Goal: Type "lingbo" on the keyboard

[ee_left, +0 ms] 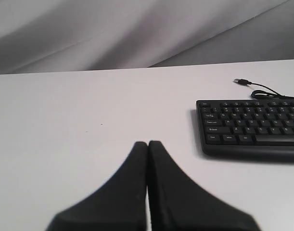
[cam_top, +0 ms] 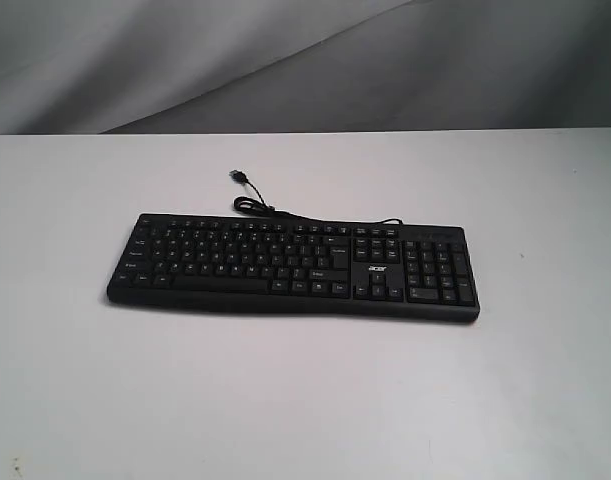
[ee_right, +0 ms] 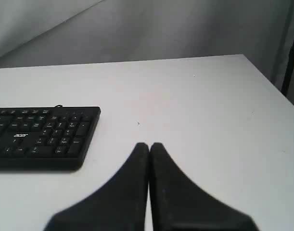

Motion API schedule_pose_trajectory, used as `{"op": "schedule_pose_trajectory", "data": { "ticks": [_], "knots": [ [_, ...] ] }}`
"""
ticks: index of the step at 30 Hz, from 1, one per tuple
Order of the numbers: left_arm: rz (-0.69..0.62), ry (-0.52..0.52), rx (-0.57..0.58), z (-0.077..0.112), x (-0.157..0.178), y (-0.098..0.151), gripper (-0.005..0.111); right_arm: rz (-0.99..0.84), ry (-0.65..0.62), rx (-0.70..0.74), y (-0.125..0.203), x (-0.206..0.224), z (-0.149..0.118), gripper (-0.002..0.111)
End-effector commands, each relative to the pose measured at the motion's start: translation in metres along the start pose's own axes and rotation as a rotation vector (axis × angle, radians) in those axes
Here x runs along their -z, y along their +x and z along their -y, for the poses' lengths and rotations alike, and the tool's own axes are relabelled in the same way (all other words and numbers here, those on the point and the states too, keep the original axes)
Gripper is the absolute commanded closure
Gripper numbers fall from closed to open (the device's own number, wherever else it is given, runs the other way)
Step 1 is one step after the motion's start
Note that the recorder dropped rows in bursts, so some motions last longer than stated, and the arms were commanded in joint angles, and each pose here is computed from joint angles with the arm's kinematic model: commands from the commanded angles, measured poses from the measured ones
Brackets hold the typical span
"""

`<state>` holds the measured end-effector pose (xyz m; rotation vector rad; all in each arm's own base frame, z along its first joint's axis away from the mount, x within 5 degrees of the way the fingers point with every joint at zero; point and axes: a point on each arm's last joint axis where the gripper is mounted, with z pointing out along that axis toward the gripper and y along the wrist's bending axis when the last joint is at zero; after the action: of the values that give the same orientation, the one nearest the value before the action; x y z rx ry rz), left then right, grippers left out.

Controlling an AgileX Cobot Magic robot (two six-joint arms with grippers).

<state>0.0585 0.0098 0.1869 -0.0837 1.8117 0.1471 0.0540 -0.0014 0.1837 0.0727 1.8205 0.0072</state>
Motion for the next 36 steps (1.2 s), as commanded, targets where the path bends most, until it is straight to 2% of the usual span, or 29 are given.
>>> {"op": "schedule_pose_trajectory", "data": {
  "ticks": [1,4,8,13,16,20,22,25,28,32,36],
  "knots": [
    [-0.005,0.003,0.005,0.0,-0.001,0.001,0.106,0.127,0.014,0.015,-0.01,0.001,0.001,0.108],
    [-0.005,0.003,0.005,0.0,-0.001,0.001,0.106,0.326,-0.007,-0.089,-0.028,0.005,0.0,0.108],
    [-0.005,0.003,0.005,0.0,-0.001,0.001,0.106,0.509,-0.005,-0.103,-0.043,0.012,0.002,0.108],
    [-0.005,0.003,0.005,0.0,-0.001,0.001,0.106,0.552,-0.004,-0.108,-0.046,0.014,0.002,0.108],
    [-0.005,0.003,0.005,0.0,-0.001,0.001,0.106,0.604,-0.011,-0.169,-0.05,0.016,0.003,0.108],
    [-0.005,0.003,0.005,0.0,-0.001,0.001,0.106,0.775,-0.046,-0.272,-0.062,0.026,0.005,0.108],
    [-0.005,0.003,0.005,0.0,-0.001,0.001,0.106,0.783,-0.057,-0.296,-0.067,0.028,0.005,0.108],
    [-0.005,0.003,0.005,0.0,-0.001,0.001,0.106,0.709,-0.063,-0.308,-0.093,0.027,0.003,0.108],
    [-0.005,0.003,0.005,0.0,-0.001,0.001,0.106,0.511,-0.054,-0.302,-0.128,0.012,-0.001,0.108],
    [-0.005,0.003,0.005,0.0,-0.001,0.001,0.106,0.175,-0.037,-0.265,-0.174,-0.038,-0.007,0.108],
    [-0.005,0.003,0.005,0.0,-0.001,0.001,0.106,-0.104,-0.11,-0.098,-0.198,-0.105,-0.028,0.108]
  ]
}}
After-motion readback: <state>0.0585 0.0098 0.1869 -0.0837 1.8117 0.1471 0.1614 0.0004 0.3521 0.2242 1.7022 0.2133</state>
